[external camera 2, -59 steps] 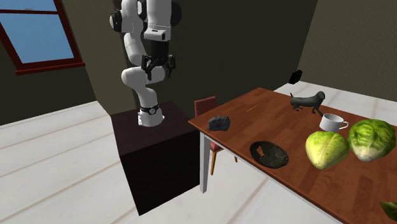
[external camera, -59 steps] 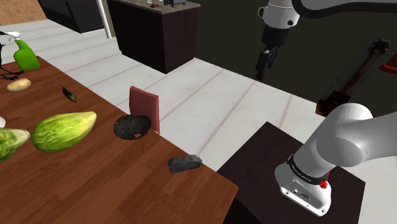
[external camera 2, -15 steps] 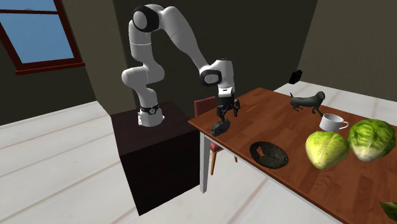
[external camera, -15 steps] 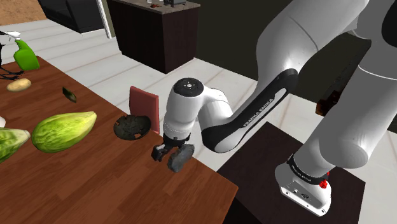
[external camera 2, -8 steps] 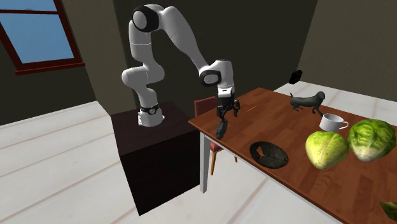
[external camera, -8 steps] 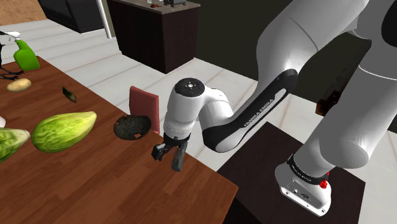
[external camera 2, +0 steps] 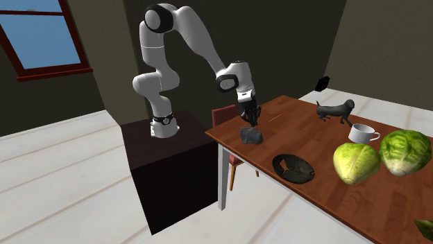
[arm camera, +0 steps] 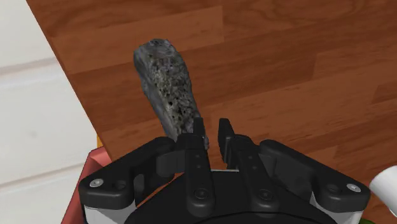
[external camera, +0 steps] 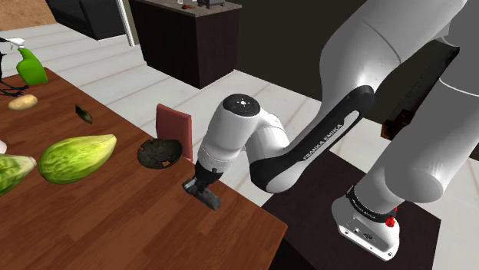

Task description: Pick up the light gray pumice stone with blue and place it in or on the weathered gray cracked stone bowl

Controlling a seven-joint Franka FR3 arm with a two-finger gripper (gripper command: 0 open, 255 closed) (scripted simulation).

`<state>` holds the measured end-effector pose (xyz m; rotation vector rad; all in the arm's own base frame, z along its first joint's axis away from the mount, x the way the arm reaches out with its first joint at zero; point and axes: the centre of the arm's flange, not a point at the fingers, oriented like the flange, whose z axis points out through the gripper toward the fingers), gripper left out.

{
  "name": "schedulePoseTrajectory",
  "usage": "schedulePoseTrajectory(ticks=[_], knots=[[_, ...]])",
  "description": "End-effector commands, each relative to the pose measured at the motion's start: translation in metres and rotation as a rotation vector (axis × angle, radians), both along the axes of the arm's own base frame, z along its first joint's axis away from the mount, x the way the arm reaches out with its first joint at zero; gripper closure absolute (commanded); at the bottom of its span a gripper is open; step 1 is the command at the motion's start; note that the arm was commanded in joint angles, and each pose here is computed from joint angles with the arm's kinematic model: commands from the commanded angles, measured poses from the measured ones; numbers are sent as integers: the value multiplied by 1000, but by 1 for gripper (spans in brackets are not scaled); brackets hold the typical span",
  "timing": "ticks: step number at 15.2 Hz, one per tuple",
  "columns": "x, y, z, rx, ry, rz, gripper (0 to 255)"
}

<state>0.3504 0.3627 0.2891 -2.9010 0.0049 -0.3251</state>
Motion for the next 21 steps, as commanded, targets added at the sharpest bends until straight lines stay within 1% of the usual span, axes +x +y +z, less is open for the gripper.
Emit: schedulePoseTrajectory(ticks=[1, 2, 3, 4, 5, 6, 7, 11, 12, 19, 21], knots=[[-13, -15, -22, -140, 110, -8, 255], [9, -13, -43, -145, 103, -11, 255], [6, 1, -9, 15, 6, -15, 255], [6, 1, -9, 15, 6, -15, 0], [23, 34, -4, -255, -6, 258, 0], [16, 25, 4, 3, -32, 82, 0], [16, 25, 4, 3, -32, 82, 0], [45, 1, -5, -223, 94, 674, 0], [50, 0, -6, -253, 111, 753, 0], [50, 1, -43, -253, 111, 753, 0], [50, 1, -46, -254, 111, 753, 0]])
